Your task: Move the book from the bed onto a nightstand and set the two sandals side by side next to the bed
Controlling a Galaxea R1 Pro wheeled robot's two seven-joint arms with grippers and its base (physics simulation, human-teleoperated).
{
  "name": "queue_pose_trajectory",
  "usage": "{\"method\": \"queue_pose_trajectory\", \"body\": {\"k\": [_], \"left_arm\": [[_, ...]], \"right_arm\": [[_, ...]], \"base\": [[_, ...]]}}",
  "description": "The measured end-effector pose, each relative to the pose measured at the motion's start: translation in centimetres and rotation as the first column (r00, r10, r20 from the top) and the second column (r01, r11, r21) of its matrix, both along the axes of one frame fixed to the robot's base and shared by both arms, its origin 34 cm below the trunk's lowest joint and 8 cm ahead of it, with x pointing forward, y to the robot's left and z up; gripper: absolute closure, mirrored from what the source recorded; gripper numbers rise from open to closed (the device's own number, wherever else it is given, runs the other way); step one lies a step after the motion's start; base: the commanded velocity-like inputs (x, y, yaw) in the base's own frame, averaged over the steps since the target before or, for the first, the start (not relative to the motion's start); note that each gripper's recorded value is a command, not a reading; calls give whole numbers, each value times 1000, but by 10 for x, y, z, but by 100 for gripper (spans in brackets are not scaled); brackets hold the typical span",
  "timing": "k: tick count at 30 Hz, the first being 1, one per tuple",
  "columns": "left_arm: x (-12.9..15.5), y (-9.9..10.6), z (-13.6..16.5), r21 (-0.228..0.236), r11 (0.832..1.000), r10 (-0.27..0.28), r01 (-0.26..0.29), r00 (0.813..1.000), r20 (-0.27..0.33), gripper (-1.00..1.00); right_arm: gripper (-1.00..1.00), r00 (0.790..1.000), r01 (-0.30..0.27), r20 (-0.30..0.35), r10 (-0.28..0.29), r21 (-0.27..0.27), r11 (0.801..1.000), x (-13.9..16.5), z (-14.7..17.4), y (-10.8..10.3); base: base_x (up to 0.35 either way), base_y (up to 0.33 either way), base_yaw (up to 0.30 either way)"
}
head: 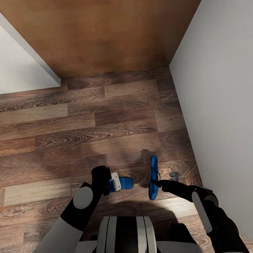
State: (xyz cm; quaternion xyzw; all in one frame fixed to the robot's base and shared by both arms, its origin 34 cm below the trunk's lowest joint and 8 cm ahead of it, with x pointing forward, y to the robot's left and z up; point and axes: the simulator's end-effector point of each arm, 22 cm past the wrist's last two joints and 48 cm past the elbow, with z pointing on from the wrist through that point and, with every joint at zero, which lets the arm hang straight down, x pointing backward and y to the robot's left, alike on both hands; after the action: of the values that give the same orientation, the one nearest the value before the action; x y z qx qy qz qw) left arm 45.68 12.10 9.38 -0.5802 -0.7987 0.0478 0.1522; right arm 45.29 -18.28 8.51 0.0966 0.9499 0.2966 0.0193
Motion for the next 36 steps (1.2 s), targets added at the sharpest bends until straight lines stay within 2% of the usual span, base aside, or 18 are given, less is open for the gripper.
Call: {"method": "queue_pose_trajectory", "body": {"k": [19, 22, 25, 26, 30, 33, 36], "left_arm": [[0, -1, -2, -1, 1000, -5, 5, 1000, 5, -100], [-4, 1, -7, 10, 1000, -14, 14, 1000, 0, -100], [-2, 8, -18, 40, 998, -39, 37, 999, 39, -100], [1, 5, -25, 33, 999, -34, 31, 997, 69, -100], [2, -7, -32, -13, 1000, 11, -10, 995, 95, -100], [7, -10, -35, -22, 999, 27, -24, 991, 129, -100], [9, -11, -36, -26, 999, 32, -29, 990, 138, -100]], "right_arm": [[100, 1000, -1, -1, 1, -2, 1000, 0, -1, -1], [100, 1000, -1, -1, 1, -2, 1000, 0, -1, -1], [100, 1000, 0, -1, 0, 0, 1000, 0, -1, 0], [100, 1000, 0, -1, 0, 0, 1000, 0, -1, 0], [100, 1000, 1, -1, -1, 1, 1000, 0, -1, 1], [100, 1000, 1, -1, -1, 2, 1000, 0, -1, 1], [100, 1000, 1, -1, -1, 1, 1000, 0, -1, 1]], "base": [[0, 0, 0], [0, 0, 0], [0, 0, 0], [0, 0, 0], [0, 0, 0], [0, 0, 0], [0, 0, 0]]}}
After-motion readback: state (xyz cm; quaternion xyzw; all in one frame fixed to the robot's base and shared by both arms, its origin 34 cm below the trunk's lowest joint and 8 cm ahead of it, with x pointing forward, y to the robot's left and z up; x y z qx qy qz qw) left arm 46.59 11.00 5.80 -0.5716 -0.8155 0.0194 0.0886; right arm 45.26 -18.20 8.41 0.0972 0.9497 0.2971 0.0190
